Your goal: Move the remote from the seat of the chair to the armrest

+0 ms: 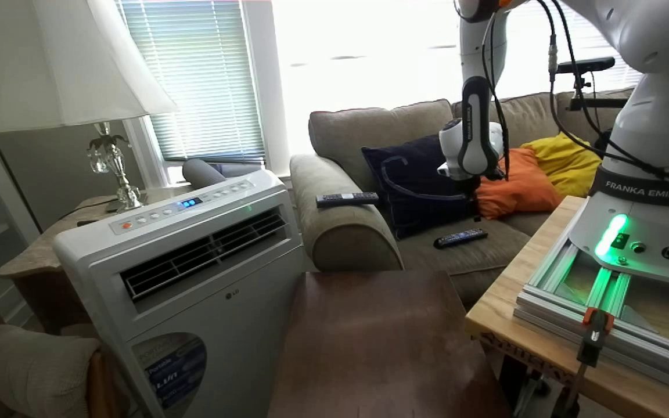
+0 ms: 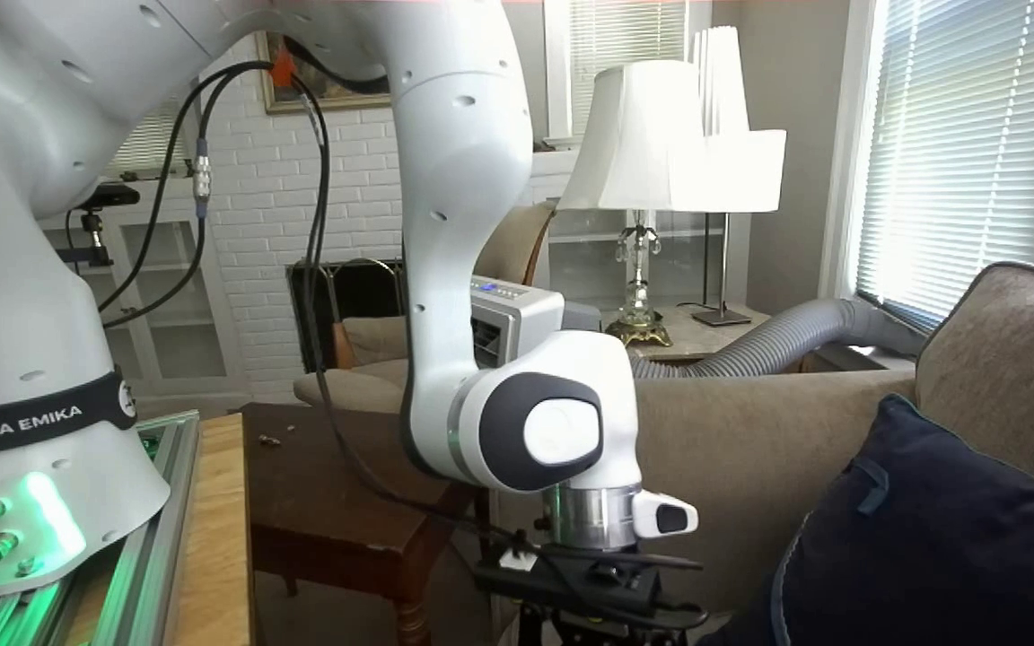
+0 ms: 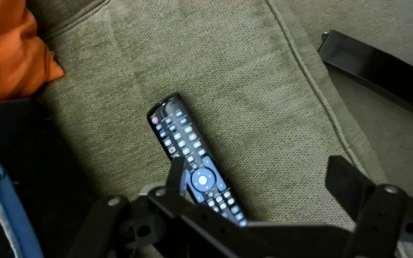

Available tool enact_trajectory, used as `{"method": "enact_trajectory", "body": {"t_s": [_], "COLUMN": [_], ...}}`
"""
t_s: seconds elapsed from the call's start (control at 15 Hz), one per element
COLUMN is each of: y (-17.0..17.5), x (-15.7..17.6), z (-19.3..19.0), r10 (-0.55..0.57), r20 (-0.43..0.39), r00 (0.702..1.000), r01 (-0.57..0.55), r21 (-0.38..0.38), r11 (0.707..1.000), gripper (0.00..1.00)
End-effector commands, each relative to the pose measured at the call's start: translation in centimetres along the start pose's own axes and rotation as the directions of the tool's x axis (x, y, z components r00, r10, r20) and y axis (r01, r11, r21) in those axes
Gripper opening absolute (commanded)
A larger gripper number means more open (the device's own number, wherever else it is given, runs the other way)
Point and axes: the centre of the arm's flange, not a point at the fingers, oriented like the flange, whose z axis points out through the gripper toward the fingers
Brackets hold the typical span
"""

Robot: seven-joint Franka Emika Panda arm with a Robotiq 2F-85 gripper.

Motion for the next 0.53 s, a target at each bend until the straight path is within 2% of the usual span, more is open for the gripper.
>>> {"method": "enact_trajectory", "body": {"t_s": [0.0,0.33,0.47], "y": [0.0,0.8,1.3], "x": [0.0,1.9,2.9], "z": [0.1,0.1,0.6], "r10": [0.001,-0.006,-0.075], "r20": [-0.001,-0.024,-0.056], "r00": [1.0,1.0,0.996], "r01": [-0.001,0.006,0.076], "r21": [0.001,-0.003,0.01], "r11": [1.0,1.0,0.997], "gripper": [1.0,1.0,1.0]}}
